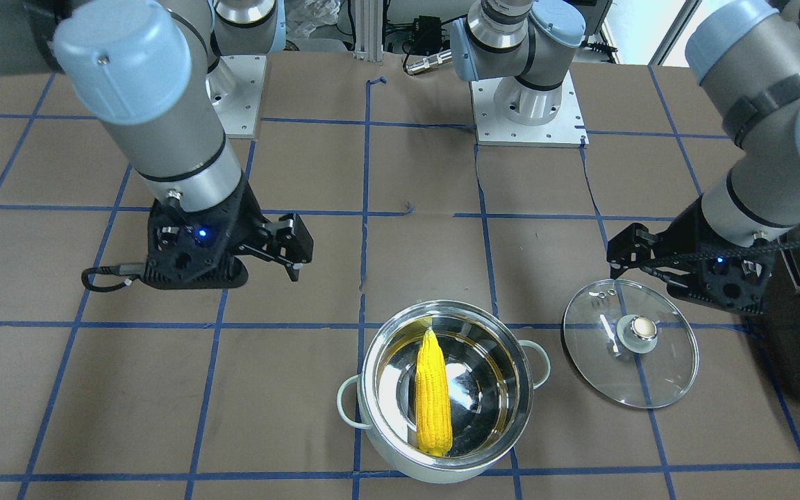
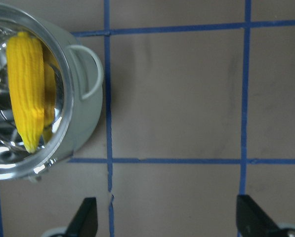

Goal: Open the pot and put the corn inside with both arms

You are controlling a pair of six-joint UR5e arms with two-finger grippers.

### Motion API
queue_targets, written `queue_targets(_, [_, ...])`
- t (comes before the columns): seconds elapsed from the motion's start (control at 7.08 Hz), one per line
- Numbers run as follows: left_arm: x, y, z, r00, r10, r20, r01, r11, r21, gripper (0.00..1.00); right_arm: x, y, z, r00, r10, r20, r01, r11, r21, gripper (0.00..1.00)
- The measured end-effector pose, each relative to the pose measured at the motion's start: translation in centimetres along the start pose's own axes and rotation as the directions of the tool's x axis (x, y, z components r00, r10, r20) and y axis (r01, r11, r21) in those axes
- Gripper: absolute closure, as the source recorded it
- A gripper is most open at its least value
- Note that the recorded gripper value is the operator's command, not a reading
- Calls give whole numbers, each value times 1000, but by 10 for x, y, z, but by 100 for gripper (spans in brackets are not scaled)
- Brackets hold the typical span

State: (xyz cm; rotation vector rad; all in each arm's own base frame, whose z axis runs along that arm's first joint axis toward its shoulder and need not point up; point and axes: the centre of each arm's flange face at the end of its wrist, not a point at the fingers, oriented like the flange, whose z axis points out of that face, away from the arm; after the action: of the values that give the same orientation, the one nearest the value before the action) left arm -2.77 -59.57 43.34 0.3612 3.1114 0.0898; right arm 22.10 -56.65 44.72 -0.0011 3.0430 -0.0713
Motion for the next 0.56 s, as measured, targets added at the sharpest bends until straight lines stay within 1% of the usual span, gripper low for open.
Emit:
queue_targets(0.14, [37, 6, -23, 998, -64, 10, 64, 998, 18, 0, 15, 39, -1, 1000, -12, -16, 12, 1000, -17, 0])
queue_targets(0.28, [72, 17, -44, 992, -125, 16, 124, 991, 44, 0, 23, 68, 5, 999, -21, -39, 20, 999, -31, 0])
queue_targets(0.42, [101, 29, -62, 988, -155, 11, 154, 986, 70, 0, 27, 82, 8, 998, -27, -51, 25, 999, -33, 0])
queue_targets(0.56, [122, 41, -78, 987, -161, -3, 160, 982, 99, 0, 29, 87, 3, 998, -29, -55, 28, 999, -19, 0])
